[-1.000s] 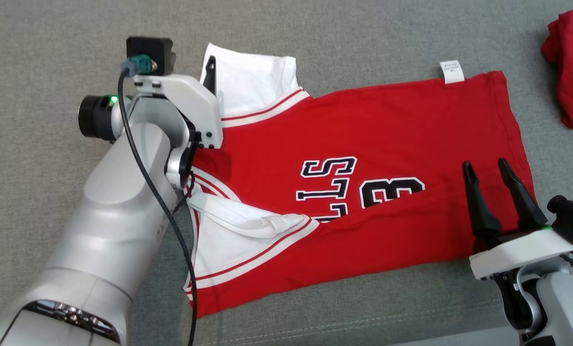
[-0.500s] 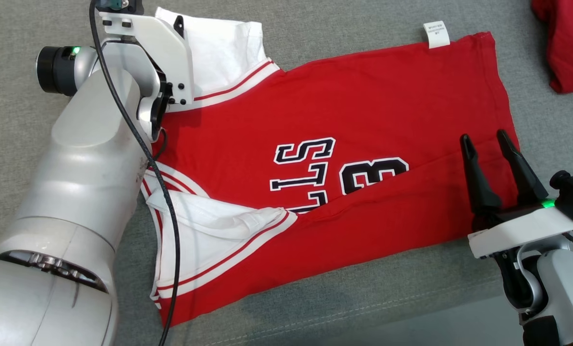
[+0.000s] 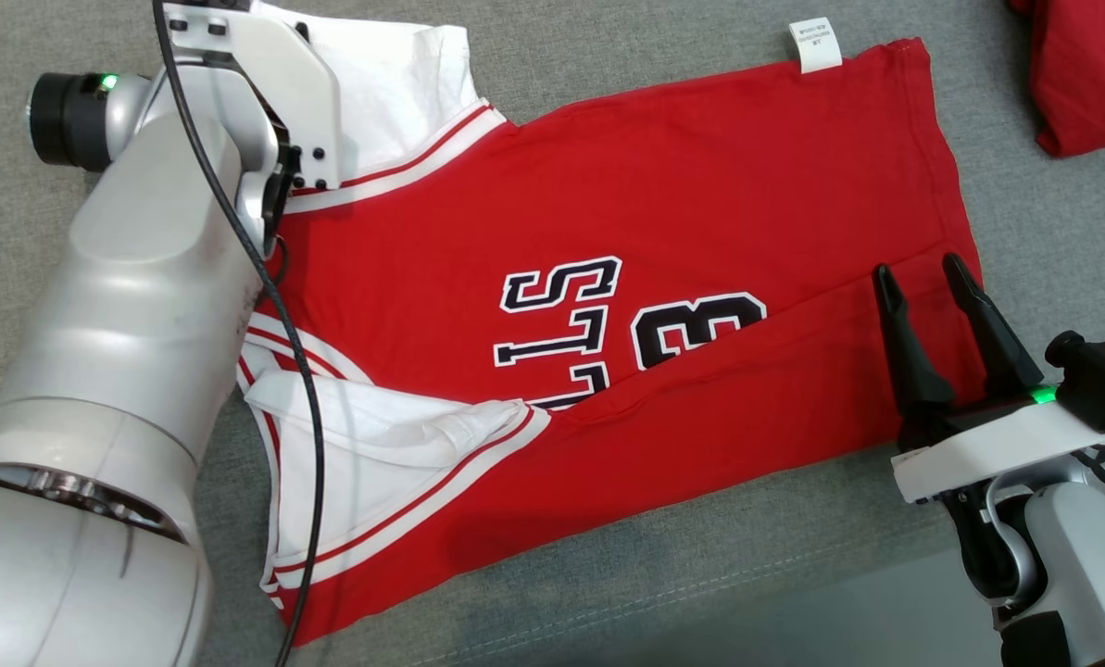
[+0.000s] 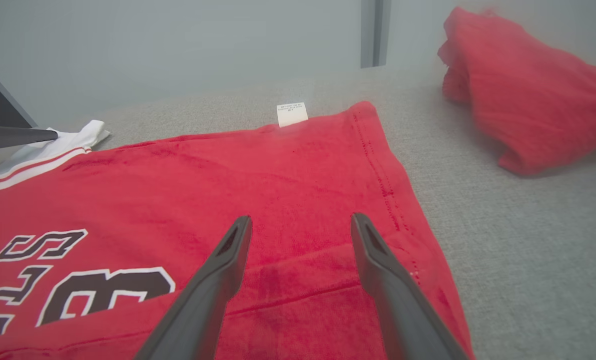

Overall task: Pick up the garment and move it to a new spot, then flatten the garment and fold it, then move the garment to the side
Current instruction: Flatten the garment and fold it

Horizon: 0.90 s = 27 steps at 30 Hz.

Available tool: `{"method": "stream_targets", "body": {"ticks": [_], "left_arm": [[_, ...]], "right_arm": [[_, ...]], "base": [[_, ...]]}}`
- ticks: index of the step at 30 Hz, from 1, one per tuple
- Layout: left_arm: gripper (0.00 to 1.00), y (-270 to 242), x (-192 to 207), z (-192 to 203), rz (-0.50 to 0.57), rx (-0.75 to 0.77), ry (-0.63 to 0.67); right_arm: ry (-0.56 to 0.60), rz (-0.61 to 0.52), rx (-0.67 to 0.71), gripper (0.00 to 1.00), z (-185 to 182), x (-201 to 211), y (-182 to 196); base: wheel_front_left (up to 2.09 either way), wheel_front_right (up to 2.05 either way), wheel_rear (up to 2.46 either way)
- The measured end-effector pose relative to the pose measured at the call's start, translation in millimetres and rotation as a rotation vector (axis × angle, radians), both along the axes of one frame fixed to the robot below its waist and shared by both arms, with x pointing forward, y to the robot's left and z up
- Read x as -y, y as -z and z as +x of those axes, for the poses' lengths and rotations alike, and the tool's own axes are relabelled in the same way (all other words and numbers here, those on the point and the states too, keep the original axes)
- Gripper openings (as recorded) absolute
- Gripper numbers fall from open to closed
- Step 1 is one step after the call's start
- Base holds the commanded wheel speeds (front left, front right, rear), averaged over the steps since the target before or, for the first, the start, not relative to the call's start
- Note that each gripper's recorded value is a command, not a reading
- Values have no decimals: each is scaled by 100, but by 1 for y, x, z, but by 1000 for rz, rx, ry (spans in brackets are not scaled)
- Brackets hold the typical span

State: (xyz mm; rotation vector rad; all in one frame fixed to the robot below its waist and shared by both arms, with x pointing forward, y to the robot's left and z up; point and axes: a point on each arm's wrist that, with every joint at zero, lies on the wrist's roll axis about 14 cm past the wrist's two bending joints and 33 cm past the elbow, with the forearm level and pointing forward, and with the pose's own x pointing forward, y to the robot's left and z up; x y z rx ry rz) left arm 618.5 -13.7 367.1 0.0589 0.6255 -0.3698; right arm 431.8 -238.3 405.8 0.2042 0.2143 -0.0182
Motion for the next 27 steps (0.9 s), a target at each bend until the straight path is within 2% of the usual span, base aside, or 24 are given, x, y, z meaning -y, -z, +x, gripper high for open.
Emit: {"method": "stream_targets", "body": {"ticks": [2,3,4,5,6,15,22,27], "left_arm": [[73,-2,-3,5,8,10,-5],[56,-4,-3,7,13,17,-4],[47,-5,-3,9,15,20,-4],[32,-5,-3,11,16,22,-5],[0,-5,-3,11,16,22,-4],[0,2,-2,5,20,-25,15],[0,-11,-7,14,5,34,9],[0,-28,-10,22,-53,76,1]], "right_arm": [[1,-2,-2,100,-1,1,0],[1,-3,-3,100,0,1,0],[1,-6,-2,100,0,2,0],[1,-8,2,100,2,2,-1],[0,-9,6,100,3,3,-2],[2,-13,8,100,5,4,-2],[-5,-13,36,100,23,4,-9],[10,39,7,100,41,11,-1]], "base": [[0,0,0],[0,0,0],[0,0,0],[0,0,0],[0,0,0],[0,0,0],[0,0,0],[0,0,0]]}}
